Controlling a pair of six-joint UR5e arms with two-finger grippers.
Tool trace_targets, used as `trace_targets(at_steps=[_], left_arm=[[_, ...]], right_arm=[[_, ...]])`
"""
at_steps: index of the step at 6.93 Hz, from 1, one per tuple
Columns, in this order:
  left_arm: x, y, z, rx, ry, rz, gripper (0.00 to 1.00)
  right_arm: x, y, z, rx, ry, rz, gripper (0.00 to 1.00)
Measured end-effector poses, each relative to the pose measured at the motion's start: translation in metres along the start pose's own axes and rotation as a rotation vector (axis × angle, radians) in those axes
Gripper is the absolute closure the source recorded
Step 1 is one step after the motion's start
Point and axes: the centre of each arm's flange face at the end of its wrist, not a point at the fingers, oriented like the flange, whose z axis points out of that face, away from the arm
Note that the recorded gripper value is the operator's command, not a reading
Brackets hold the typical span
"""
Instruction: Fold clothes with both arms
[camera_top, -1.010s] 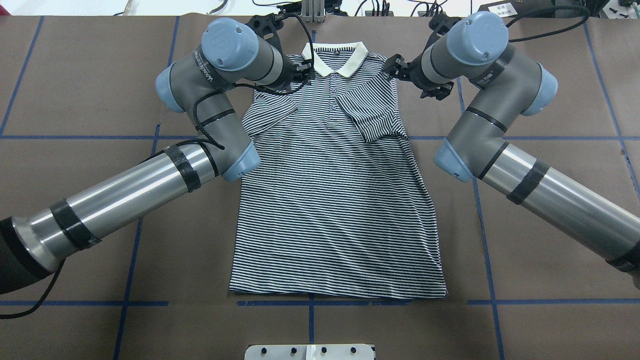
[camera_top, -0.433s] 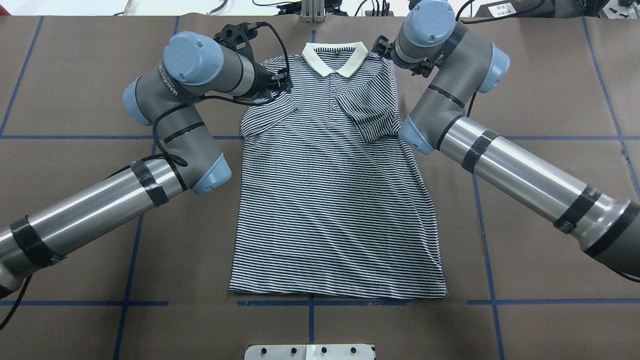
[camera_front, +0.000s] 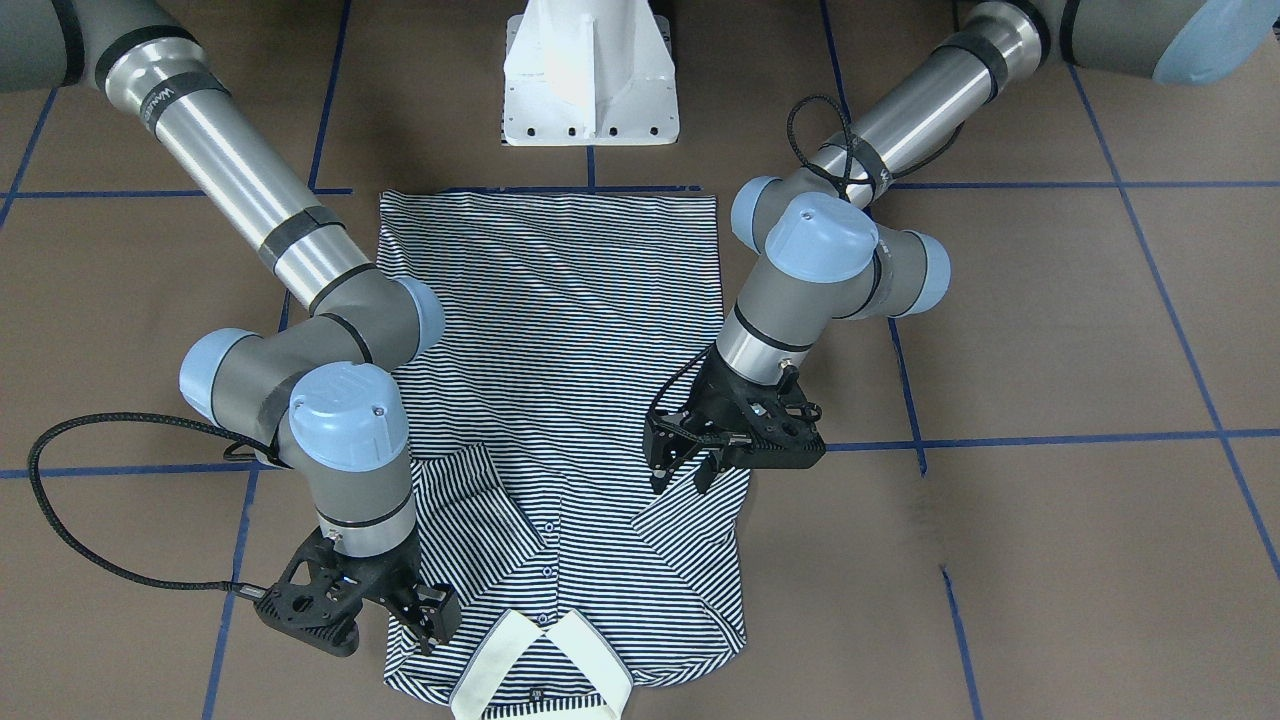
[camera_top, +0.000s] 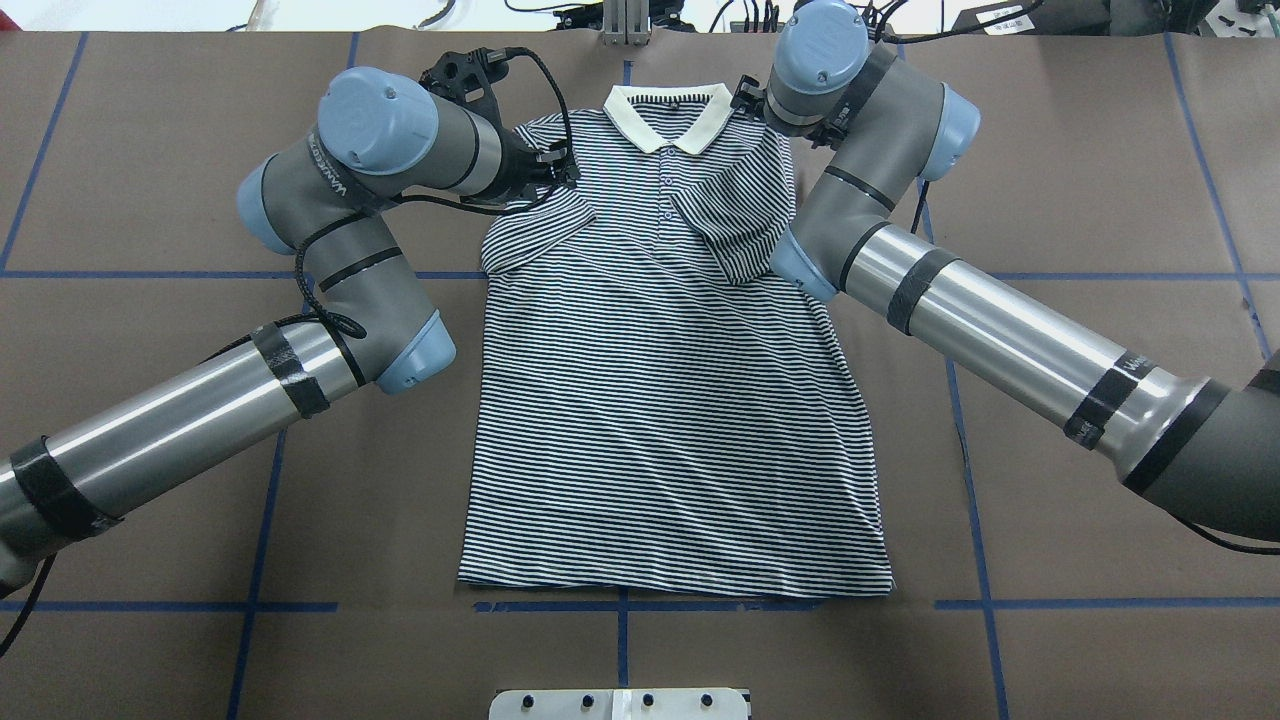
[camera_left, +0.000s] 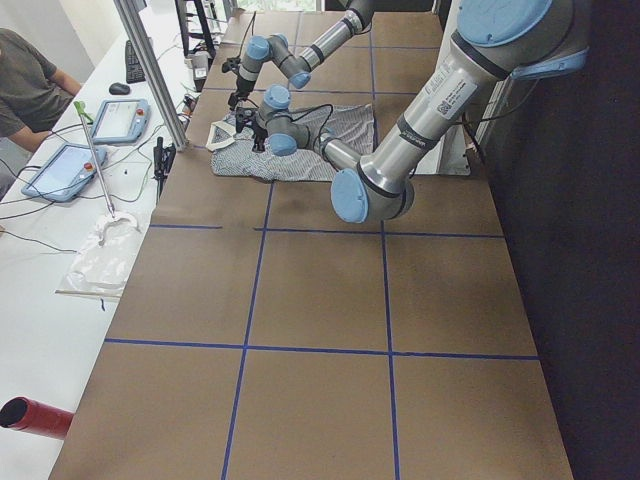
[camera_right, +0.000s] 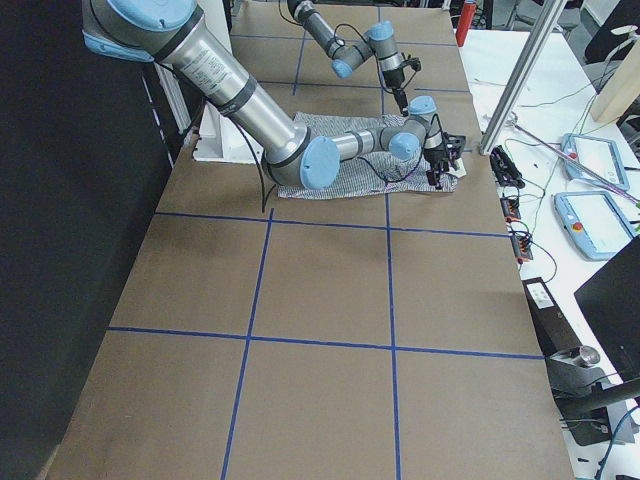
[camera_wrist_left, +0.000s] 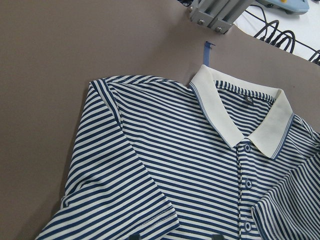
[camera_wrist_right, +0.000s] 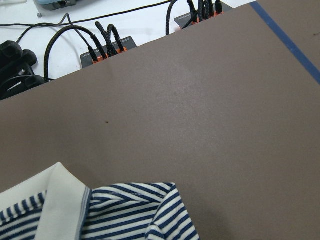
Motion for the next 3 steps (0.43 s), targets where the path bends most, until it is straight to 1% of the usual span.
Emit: trace_targets(at_steps=[1, 2, 3], left_arm=[[-0.0006, 0.0001, 0.0000, 0.000, 0.000, 0.000, 0.43], [-0.0014, 0.0002, 0.0002, 0.000, -0.001, 0.000, 0.43], [-0.0027, 0.0004, 0.0005, 0.000, -0.002, 0.000, 0.43]], right_arm=[[-0.0010, 0.0032, 0.0033, -0.002, 0.000, -0.006, 0.54], [-0.0006, 0.0049, 0.0056, -0.004, 0.003, -0.009, 0.97], [-0.0004, 0.0053, 0.0065, -0.005, 0.003, -0.018, 1.00]])
